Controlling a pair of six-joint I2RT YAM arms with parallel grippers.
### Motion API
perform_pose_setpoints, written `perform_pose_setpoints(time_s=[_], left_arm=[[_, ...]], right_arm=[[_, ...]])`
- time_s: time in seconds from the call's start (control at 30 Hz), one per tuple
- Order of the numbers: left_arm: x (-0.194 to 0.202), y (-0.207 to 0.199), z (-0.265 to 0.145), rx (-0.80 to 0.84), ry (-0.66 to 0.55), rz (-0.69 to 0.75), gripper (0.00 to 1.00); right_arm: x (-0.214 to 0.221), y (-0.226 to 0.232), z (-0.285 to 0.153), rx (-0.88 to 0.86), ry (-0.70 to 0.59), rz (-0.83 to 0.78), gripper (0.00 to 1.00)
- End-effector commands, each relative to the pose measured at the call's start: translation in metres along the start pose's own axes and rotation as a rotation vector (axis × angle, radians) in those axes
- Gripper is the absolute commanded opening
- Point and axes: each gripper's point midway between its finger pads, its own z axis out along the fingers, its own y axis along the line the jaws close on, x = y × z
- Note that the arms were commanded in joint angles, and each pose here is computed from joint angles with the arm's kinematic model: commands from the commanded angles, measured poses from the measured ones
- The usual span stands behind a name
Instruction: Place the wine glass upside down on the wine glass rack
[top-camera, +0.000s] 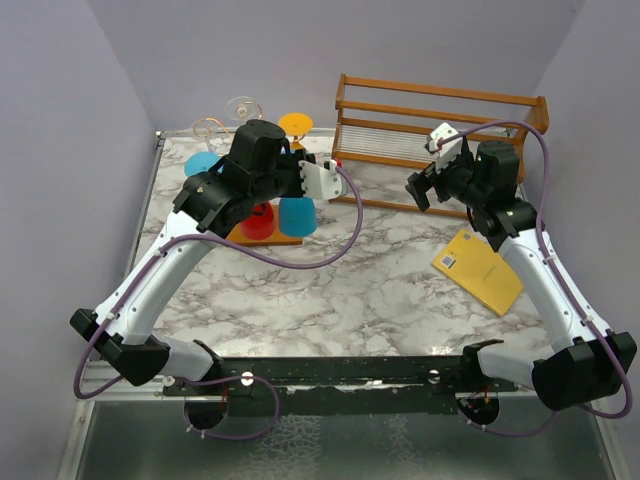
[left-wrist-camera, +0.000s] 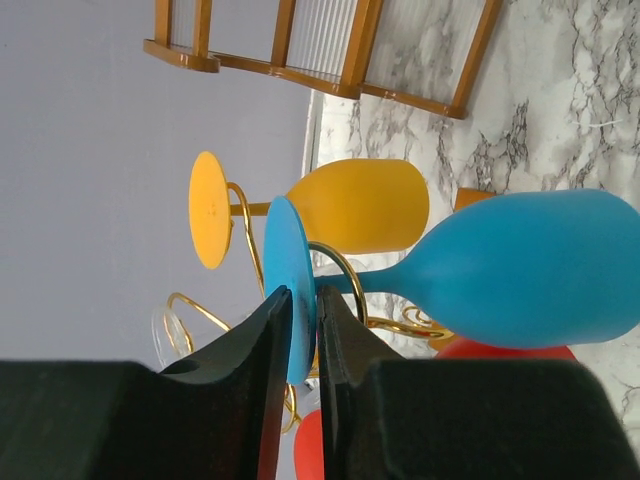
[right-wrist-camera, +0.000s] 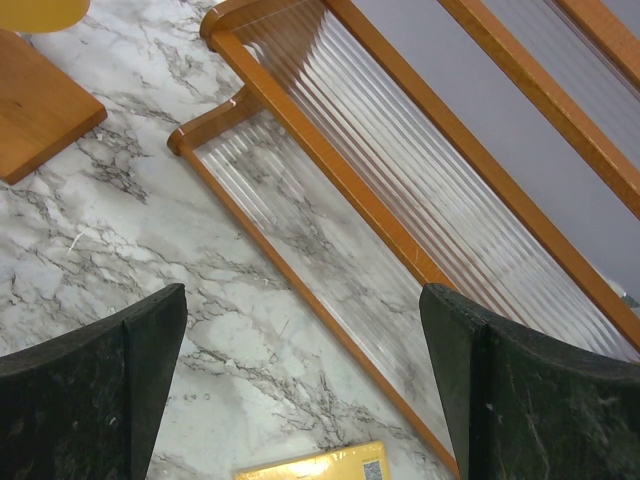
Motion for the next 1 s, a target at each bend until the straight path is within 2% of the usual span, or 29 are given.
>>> perform_pose_setpoints(time_s=[0.0, 0.6, 0.7, 0.97], left_arm=[[-0.011, -0.004, 0.003, 0.018, -0.053, -0.012, 0.20], [-0.021, -0.015, 0.009, 0.063, -0.114, -0.056, 0.31], [-0.029, -0.013, 0.007, 0.063, -0.147, -0.083, 0.38], [-0.045, -0.004, 0.001, 0.055, -0.211, -0.153, 0.64]], right_arm=[[0.004, 0.002, 0.001, -0.016, 0.000, -0.008, 1.00], [0.004, 0.003, 0.001, -0.022, -0.001, -0.010, 1.00], [0.004, 0.003, 0.001, -0.022, -0.001, -0.010, 1.00], [0.003, 0.003, 0.000, -0.019, -0.004, -0.012, 1.00]])
